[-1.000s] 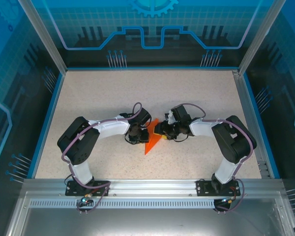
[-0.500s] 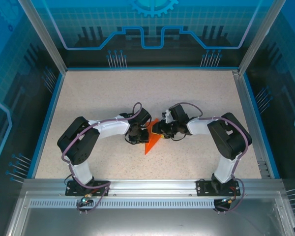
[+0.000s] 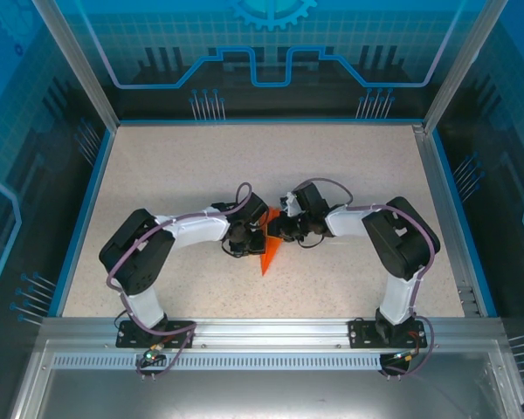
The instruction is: Fold a paper plane with a square sheet of paper (pick it up from the middle)
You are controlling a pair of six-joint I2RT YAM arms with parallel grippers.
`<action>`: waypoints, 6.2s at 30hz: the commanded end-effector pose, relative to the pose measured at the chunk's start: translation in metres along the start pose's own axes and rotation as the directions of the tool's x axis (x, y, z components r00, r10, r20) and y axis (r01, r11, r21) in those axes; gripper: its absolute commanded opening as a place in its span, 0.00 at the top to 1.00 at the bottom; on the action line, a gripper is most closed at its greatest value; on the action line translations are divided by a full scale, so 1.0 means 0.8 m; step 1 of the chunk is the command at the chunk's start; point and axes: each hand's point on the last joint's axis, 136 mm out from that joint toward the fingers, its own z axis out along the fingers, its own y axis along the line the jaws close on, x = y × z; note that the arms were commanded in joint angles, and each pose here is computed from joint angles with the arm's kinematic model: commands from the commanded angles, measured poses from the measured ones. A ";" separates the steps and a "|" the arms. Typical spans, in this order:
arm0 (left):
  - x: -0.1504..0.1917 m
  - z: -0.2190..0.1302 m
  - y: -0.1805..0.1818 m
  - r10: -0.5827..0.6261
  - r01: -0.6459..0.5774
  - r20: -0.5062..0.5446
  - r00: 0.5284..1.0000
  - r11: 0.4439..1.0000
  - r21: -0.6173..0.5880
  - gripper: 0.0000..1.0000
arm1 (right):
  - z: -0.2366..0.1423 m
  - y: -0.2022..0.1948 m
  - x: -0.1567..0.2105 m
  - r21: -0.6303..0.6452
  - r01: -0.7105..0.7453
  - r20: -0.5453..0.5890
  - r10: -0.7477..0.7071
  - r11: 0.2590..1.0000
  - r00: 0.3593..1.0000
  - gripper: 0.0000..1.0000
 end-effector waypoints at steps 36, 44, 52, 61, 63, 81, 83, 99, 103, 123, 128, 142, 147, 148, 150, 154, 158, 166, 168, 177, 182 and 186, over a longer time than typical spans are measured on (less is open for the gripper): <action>0.016 -0.174 0.161 -0.356 0.401 0.579 0.733 0.915 0.054 0.42 | -0.054 -0.023 0.012 0.893 0.425 -0.385 -0.236 0.148 0.892 0.88; 0.021 -0.170 0.164 -0.366 0.404 0.571 0.735 0.912 0.064 0.40 | 0.026 0.025 0.047 0.745 0.473 -0.399 -0.254 0.470 0.881 0.63; 0.018 -0.165 0.146 -0.357 0.364 0.537 0.764 0.926 0.099 0.34 | -0.005 0.109 0.050 0.462 0.468 -0.265 -0.386 0.753 0.883 0.24; 0.013 -0.118 0.070 -0.335 0.264 0.319 0.886 0.933 0.244 0.30 | -0.069 0.063 0.022 0.188 0.256 -0.117 -0.237 0.948 0.964 0.28; 0.011 -0.107 0.059 -0.334 0.267 0.277 0.901 0.930 0.254 0.30 | -0.068 0.056 0.017 0.112 0.227 -0.117 -0.214 0.967 0.970 0.32; -0.001 -0.077 0.037 -0.315 0.276 0.177 0.932 0.937 0.216 0.32 | -0.003 0.013 -0.017 0.015 0.174 -0.212 -0.167 0.985 0.963 0.67; -0.001 -0.075 0.037 -0.314 0.276 0.172 0.934 0.937 0.213 0.32 | -0.008 0.004 -0.023 0.019 0.143 -0.178 -0.137 0.990 0.974 0.76; -0.006 -0.073 0.026 -0.296 0.255 0.160 0.942 0.938 0.234 0.32 | -0.068 -0.035 -0.030 0.049 -0.012 0.049 0.010 0.999 0.999 0.59; -0.006 -0.074 0.026 -0.292 0.251 0.162 0.942 0.939 0.236 0.32 | -0.104 -0.028 -0.027 0.150 0.049 0.085 -0.062 0.988 0.994 0.53; -0.013 -0.064 0.016 -0.286 0.244 0.146 0.947 0.936 0.254 0.36 | -0.061 0.001 0.092 0.110 0.184 -0.195 -0.160 0.977 0.968 0.87; -0.012 -0.063 0.012 -0.281 0.239 0.134 0.950 0.935 0.263 0.36 | -0.048 -0.013 0.088 0.130 0.168 -0.211 -0.138 0.977 0.968 0.87; -0.013 -0.059 0.005 -0.276 0.238 0.107 0.955 0.931 0.278 0.36 | -0.039 -0.060 0.086 0.119 0.068 -0.203 -0.043 0.991 0.978 0.86; -0.013 -0.052 -0.006 -0.291 0.255 0.073 0.954 0.915 0.313 0.36 | -0.037 -0.079 0.093 0.104 0.016 -0.200 0.005 0.994 0.980 0.86; -0.013 -0.051 -0.007 -0.295 0.259 0.069 0.953 0.912 0.317 0.36 | -0.036 -0.081 0.093 0.103 0.011 -0.199 0.010 0.995 0.980 0.86; -0.014 -0.048 -0.011 -0.296 0.262 0.057 0.953 0.908 0.328 0.36 | -0.036 -0.084 0.095 0.107 0.007 -0.199 0.014 0.994 0.980 0.86; -0.013 -0.040 -0.017 -0.302 0.275 0.030 0.953 0.900 0.338 0.36 | -0.038 -0.089 0.095 0.122 0.006 -0.192 0.018 0.993 0.981 0.85; -0.011 -0.032 -0.026 -0.303 0.283 0.005 0.953 0.896 0.342 0.37 | -0.038 -0.094 0.096 0.127 -0.004 -0.188 0.028 0.992 0.982 0.85; -0.013 -0.021 -0.035 -0.303 0.288 -0.010 0.953 0.894 0.343 0.43 | -0.035 -0.102 0.098 0.128 -0.022 -0.186 0.046 0.992 0.982 0.85; -0.012 -0.019 -0.035 -0.306 0.293 -0.015 0.952 0.894 0.340 0.43 | -0.036 -0.103 0.098 0.130 -0.027 -0.182 0.050 0.991 0.982 0.85; -0.011 -0.013 -0.040 -0.313 0.302 -0.028 0.949 0.884 0.358 0.45 | -0.036 -0.105 0.099 0.126 -0.038 -0.175 0.060 0.991 0.983 0.84; -0.011 -0.010 -0.043 -0.312 0.303 -0.038 0.949 0.879 0.367 0.46 | -0.037 -0.105 0.099 0.125 -0.037 -0.173 0.058 0.991 0.983 0.84; -0.011 -0.010 -0.046 -0.310 0.300 -0.035 0.950 0.878 0.374 0.47 | -0.036 -0.106 0.099 0.123 -0.042 -0.170 0.062 0.992 0.983 0.84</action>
